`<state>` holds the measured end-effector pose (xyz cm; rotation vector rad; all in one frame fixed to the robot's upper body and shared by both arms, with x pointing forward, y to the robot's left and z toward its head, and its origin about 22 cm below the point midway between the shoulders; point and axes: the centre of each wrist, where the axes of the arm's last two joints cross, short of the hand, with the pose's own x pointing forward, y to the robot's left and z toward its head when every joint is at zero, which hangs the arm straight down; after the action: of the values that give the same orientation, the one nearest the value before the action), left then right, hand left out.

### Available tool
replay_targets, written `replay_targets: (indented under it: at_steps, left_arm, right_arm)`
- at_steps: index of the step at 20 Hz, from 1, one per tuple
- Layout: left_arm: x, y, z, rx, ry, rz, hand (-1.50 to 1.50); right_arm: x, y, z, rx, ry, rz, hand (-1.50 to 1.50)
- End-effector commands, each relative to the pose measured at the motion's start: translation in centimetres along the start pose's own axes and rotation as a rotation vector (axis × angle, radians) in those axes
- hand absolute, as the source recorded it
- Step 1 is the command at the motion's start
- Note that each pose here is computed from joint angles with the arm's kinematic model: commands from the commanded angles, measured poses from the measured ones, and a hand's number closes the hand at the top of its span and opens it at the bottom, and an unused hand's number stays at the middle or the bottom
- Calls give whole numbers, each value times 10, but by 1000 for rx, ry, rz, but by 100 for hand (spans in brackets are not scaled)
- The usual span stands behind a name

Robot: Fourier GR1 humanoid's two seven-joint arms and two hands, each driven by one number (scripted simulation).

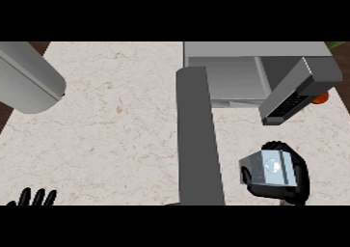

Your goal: Pick up the milk, place it into the microwave and close the microwave

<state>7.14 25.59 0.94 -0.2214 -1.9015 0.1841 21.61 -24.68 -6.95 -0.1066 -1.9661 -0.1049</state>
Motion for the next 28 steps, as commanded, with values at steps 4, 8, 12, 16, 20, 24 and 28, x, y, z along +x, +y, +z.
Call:
replay_targets:
  at_steps: [4, 8, 12, 16, 20, 24, 28]
  left_arm:
    - [1, 3, -6, 13, 14, 16, -150]
    - [-15, 27, -1, 36, -8, -14, -150]
    - [-7, 20, 2, 23, -10, -5, -150]
    - [-13, 20, 4, 31, 7, -8, -150]
    - [4, 33, 6, 16, -2, -7, -150]
    - [2, 34, 22, 12, 12, -15, -150]
    - [0, 23, 1, 7, -4, 4, -150]
  right_arm:
    - [25, 34, -24, -12, -24, -113, 150]
    - [14, 56, -23, 11, -50, 7, 150]
    - [23, 64, -57, 21, -18, 34, 150]
    - [5, 74, -78, 12, 24, 61, 150]
    - [-1, 93, -105, -21, 75, 156, 150]
    - [-19, 101, -109, -34, 98, 171, 150]
    - [-33, 95, -138, -66, 122, 155, 150]
